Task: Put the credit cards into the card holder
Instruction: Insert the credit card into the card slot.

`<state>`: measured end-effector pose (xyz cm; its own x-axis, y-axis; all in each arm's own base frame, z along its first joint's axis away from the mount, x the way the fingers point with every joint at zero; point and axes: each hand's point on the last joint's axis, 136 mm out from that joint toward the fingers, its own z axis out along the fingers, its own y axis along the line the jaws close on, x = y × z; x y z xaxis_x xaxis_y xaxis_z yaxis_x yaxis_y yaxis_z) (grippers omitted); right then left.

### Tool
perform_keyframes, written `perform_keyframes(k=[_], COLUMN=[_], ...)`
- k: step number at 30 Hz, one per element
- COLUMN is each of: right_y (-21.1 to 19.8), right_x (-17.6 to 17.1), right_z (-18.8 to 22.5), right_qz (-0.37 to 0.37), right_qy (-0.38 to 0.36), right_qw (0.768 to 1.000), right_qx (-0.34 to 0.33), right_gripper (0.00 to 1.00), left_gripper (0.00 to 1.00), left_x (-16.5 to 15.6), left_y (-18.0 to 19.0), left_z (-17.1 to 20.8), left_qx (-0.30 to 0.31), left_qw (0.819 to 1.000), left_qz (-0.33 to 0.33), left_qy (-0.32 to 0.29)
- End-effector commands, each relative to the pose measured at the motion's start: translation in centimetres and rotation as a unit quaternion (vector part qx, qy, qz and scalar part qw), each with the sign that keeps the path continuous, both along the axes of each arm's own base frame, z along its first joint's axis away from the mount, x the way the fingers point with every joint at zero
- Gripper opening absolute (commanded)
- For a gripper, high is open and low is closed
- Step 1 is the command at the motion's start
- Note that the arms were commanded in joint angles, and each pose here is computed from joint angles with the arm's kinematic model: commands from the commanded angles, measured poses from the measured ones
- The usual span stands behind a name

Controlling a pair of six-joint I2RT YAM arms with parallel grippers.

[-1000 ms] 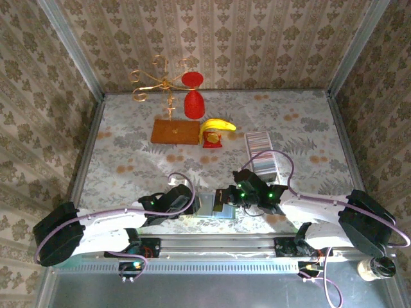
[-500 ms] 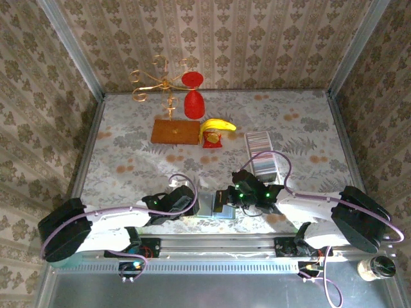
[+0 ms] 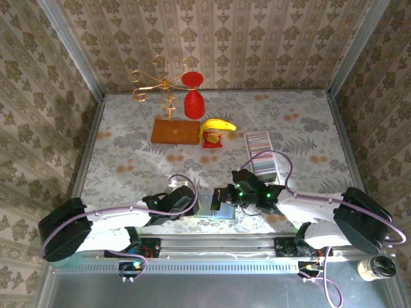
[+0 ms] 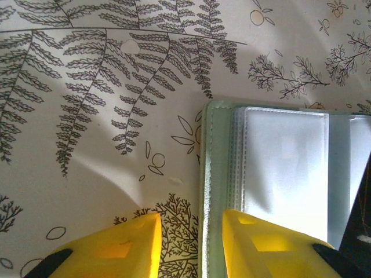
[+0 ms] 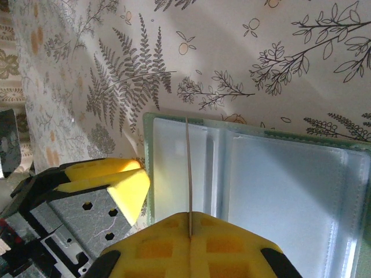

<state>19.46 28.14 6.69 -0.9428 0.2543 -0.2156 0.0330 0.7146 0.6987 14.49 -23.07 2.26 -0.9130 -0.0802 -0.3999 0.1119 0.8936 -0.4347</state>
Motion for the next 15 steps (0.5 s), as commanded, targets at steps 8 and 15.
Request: perform_keyframes(k=[8,15], right_y=[-1.3,-1.1], right_x=[-0.5,-0.6], right_z=[-1.4,-1.5], right_qz=[-0.005,-0.001], right_qy=[0.003,0.004], right_qw=[0.999,0.999], right_qx=[-0.037,-0.037], right_gripper=[0.0,0.0], left_gripper=[0.33,0.33], left_x=[-0.4,-0.4], left_y=[0.3,0.2], left_z=[-0.7,-0.7], left_qx=[0.018,0.016], left_qw=[1.0,1.0], left_qz=[0.008,0.009], left_qy=[0.014,0.014])
